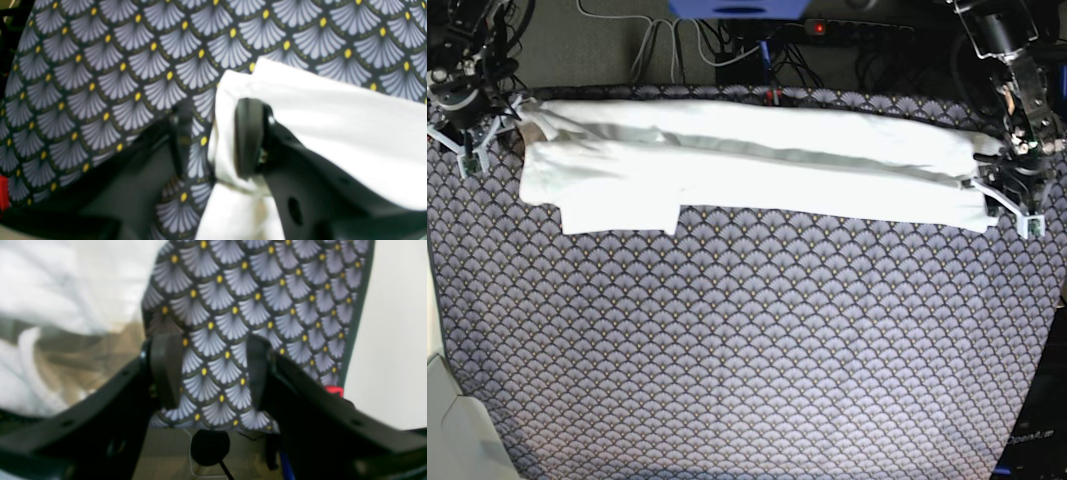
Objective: Fold the T-shirt properly
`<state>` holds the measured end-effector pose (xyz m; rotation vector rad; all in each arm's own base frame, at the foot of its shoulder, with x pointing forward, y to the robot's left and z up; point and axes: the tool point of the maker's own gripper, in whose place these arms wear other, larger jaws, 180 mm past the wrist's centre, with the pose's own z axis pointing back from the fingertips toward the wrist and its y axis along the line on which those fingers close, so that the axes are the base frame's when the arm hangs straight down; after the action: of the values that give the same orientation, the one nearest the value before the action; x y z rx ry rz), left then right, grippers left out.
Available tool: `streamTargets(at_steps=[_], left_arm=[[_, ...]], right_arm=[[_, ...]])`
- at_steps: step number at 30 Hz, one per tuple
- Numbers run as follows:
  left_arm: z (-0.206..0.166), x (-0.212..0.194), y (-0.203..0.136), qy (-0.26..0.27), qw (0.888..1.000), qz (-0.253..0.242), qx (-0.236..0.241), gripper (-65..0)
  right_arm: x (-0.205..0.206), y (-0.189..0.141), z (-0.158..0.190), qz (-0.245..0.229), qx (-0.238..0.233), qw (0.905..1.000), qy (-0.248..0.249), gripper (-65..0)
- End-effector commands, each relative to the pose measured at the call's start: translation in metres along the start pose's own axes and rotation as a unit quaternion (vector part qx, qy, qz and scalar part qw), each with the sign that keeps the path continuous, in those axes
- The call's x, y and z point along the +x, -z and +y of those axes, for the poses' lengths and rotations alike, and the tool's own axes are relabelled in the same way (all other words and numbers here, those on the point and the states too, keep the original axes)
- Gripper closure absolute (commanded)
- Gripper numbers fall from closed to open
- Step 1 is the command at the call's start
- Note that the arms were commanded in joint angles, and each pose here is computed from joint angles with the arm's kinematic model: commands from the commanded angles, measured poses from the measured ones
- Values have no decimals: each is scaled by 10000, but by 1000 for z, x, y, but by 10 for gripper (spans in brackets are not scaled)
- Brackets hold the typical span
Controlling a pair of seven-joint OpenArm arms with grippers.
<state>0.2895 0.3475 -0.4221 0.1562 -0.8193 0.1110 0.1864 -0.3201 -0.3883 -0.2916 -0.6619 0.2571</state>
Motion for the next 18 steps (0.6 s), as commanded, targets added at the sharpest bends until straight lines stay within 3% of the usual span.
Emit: streamTargets(at_steps=[1, 11, 18], left_arm=[[1, -1, -2, 122, 9999, 111, -34, -222], [0, -1, -1, 135, 9998, 114, -52, -224], [-1, -8, -2, 150, 9997, 186, -66, -224]], right_arm=[[18, -3, -14, -292, -179, 9994, -15, -315], [79, 10, -18, -888, -234, 9958, 5, -317], [132, 36, 14, -670, 222, 9967, -400, -318]])
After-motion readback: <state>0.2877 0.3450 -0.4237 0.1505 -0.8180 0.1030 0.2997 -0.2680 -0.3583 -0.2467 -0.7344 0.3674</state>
